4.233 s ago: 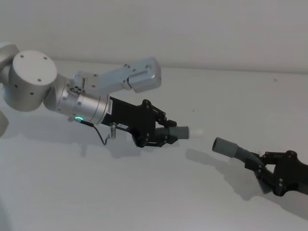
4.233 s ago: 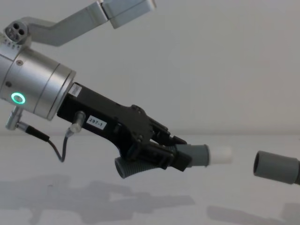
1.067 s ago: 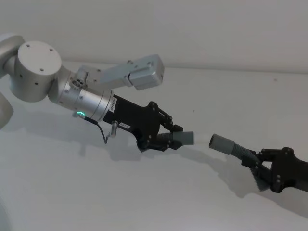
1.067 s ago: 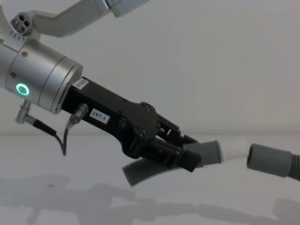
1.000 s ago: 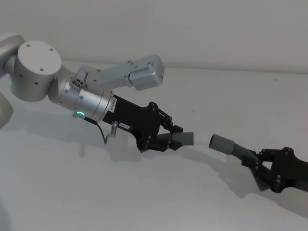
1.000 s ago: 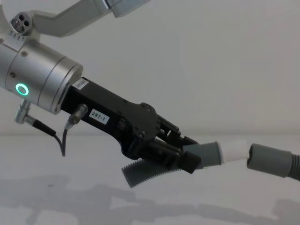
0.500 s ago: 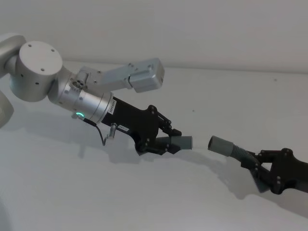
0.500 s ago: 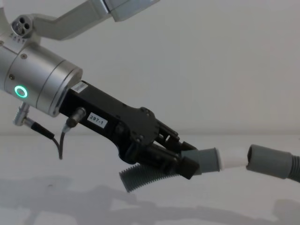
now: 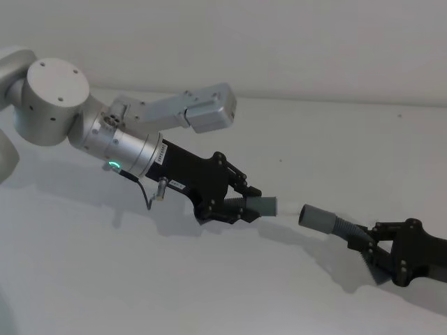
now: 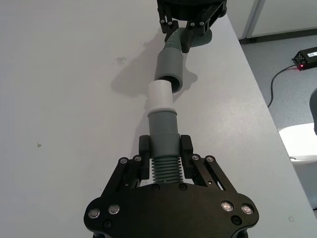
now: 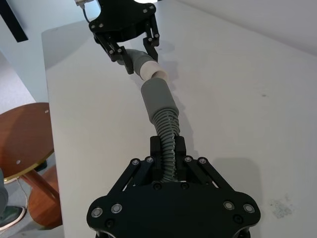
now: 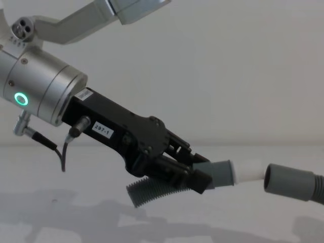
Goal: Use both hands to pick up one end of the pipe from the table, align the ends, and insert them.
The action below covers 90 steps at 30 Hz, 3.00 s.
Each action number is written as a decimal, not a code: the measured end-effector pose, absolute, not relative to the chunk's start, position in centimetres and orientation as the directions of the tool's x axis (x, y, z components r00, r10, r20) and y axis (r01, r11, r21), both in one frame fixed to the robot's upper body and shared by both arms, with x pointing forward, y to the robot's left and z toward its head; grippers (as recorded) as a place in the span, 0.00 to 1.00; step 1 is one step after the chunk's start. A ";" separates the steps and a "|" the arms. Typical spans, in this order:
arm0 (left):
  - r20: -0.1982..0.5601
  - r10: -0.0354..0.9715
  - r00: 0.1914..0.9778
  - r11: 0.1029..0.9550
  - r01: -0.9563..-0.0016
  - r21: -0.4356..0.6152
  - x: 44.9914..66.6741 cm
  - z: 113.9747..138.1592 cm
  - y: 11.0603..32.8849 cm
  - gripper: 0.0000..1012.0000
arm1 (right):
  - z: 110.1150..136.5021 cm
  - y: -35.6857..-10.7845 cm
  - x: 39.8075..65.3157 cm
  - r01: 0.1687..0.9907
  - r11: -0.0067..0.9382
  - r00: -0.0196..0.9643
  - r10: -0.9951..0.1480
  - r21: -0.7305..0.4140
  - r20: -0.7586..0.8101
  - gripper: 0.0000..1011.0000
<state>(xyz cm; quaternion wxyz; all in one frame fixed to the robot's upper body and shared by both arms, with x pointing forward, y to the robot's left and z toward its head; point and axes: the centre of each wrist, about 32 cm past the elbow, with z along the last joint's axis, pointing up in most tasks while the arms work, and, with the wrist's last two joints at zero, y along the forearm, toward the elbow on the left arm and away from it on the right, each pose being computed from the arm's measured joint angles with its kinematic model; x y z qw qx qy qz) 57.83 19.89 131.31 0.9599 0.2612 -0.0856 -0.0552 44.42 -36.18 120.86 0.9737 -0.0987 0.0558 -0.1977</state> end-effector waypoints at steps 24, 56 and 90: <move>0.119 -0.173 0.978 0.856 0.089 0.509 57.9 130.9 19.6 0.35 | 120.9 -36.0 44.9 0.360 0.907 0.921 -0.383 -0.219 -0.072 0.16; 0.111 -0.189 0.976 0.828 0.098 0.551 59.0 131.4 19.2 0.35 | 120.8 -35.8 45.6 0.336 0.920 0.931 -0.357 -0.203 -0.076 0.16; 0.116 -0.184 0.976 0.828 0.091 0.553 59.3 131.7 18.8 0.35 | 120.9 -35.7 45.7 0.319 0.926 0.939 -0.338 -0.203 -0.068 0.16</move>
